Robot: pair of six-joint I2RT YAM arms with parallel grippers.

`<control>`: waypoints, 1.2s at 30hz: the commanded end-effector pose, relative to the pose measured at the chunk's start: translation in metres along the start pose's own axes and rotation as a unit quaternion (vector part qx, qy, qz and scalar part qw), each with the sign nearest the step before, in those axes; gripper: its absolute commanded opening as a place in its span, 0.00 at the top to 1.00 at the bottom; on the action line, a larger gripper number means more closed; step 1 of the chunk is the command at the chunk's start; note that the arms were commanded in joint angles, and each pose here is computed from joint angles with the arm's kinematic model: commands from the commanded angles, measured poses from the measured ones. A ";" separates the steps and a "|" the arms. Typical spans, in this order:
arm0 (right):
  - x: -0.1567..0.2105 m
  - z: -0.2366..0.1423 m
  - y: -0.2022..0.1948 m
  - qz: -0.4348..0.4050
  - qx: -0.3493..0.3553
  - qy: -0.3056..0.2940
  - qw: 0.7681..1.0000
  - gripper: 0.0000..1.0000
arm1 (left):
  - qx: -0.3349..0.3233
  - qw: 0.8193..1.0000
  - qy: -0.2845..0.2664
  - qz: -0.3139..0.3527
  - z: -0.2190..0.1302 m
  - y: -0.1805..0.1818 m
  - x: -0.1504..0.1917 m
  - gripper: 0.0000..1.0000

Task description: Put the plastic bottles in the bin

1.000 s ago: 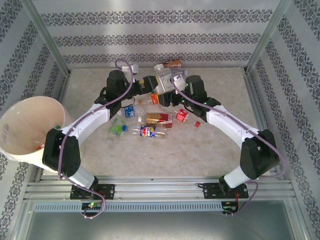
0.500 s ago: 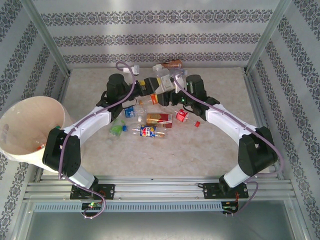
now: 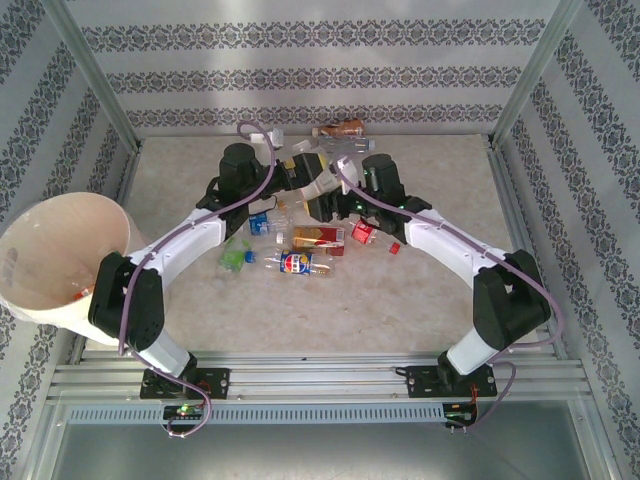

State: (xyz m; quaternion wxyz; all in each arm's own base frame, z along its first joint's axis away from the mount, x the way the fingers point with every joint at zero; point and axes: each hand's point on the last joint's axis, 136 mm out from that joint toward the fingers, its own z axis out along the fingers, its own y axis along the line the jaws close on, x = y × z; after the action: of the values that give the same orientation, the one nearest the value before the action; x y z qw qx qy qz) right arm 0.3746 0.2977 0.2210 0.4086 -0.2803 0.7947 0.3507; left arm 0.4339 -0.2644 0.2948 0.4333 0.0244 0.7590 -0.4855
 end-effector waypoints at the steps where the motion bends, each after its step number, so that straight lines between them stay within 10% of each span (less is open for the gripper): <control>1: -0.012 -0.004 0.010 -0.058 0.003 -0.009 0.998 0.41 | -0.023 1.000 0.019 0.002 0.005 0.009 0.005 0.01; 13: -0.018 -0.008 0.008 -0.081 0.026 -0.021 0.996 0.34 | 0.002 0.999 0.038 0.007 0.004 -0.006 0.006 0.49; 19: -0.022 -0.017 0.020 -0.117 0.007 -0.038 0.992 0.02 | -0.017 1.000 0.010 0.016 -0.012 -0.007 -0.012 0.53; 27: -0.035 -0.045 0.049 -0.185 -0.036 -0.071 0.980 0.02 | -0.145 0.984 -0.053 0.085 -0.076 -0.001 -0.056 0.55; 36: -0.069 -0.063 0.048 -0.200 -0.004 -0.126 0.972 0.02 | -0.306 0.924 -0.143 0.182 -0.194 -0.031 -0.103 0.57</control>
State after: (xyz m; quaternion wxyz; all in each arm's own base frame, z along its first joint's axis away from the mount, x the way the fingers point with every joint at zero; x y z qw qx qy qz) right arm 0.3409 0.2920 0.3049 0.5351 -0.3940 0.6804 0.3091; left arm 0.3819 -0.1339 0.4002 0.5772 -0.0297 0.7805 -0.2382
